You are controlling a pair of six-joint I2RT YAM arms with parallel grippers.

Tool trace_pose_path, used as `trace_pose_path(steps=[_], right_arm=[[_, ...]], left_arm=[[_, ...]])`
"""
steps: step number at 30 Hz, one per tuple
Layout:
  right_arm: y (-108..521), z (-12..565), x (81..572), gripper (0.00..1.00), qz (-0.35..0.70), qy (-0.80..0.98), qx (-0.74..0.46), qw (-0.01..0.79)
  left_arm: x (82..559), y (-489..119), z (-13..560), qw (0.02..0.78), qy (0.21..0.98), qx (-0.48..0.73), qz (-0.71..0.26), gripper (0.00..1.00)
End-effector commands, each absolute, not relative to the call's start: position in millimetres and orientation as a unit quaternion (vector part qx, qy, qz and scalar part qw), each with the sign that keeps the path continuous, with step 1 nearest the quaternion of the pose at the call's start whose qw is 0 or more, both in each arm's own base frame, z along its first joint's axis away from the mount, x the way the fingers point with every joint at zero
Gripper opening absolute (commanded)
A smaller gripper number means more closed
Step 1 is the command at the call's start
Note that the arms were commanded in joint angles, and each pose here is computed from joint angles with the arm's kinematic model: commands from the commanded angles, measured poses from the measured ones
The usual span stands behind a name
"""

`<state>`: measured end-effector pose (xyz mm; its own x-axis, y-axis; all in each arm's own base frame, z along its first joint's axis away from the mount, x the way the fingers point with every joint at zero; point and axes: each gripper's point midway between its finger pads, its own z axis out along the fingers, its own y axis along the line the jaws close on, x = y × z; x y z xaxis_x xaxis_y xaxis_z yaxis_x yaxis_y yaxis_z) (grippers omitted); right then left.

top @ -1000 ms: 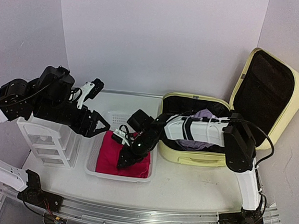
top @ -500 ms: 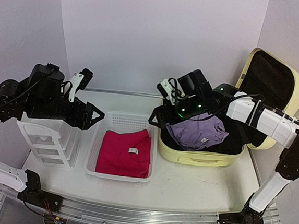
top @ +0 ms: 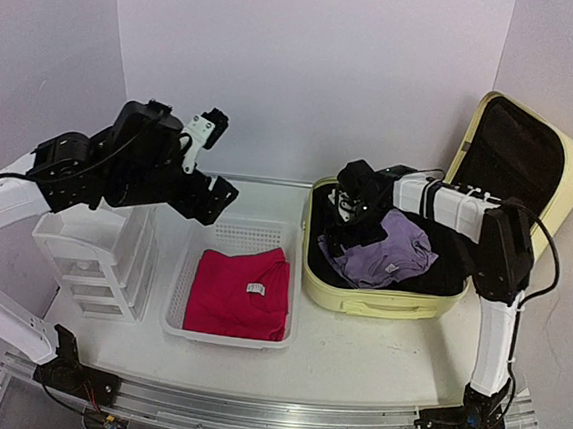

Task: Open, take out, and arrange the luggage

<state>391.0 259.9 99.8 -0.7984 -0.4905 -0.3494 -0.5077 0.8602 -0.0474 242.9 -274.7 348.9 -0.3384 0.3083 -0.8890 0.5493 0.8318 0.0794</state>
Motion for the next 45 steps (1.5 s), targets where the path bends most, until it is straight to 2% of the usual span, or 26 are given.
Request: trace_pose_path(steps=[1,4,7,9,25,29,36,41,45], right_arm=[[269.5,96.9,401.2,0.90,0.024,0.951,-0.266,0.157],[278.3,95.9,406.4,0.87,0.036,0.950,-0.267,0.158],[282.1,85.9,412.7,0.77,0.032,0.948,-0.278,0.151],[279.8,78.3,418.7,0.75,0.013,0.947,-0.284,0.150],[258.1,24.6,417.9,0.84,-0.058,0.941,-0.319,0.101],[256.2,8.0,421.1,0.84,-0.070,0.939,-0.325,0.092],[242.4,-11.5,420.2,0.69,-0.082,0.942,-0.314,0.087],[229.9,-14.2,425.3,0.45,-0.106,0.942,-0.304,0.097],[228.4,-4.2,431.7,0.33,-0.115,0.937,-0.307,0.120]], left_arm=[[257.1,-285.0,380.1,0.534,0.793,0.277,-0.095,0.96],[262.6,-290.8,391.1,0.532,0.792,0.286,-0.085,0.97],[274.5,-291.6,394.6,0.533,0.793,0.284,-0.078,0.97],[285.1,-288.4,394.3,0.533,0.797,0.276,-0.072,0.97],[306.8,-283.2,394.2,0.523,0.806,0.268,-0.077,0.97],[308.3,-284.0,394.4,0.522,0.806,0.268,-0.078,0.97],[303.2,-277.8,393.1,0.521,0.808,0.264,-0.080,0.97],[301.5,-275.5,395.4,0.522,0.808,0.261,-0.083,0.97],[300.1,-277.9,395.7,0.520,0.807,0.264,-0.090,0.97]])
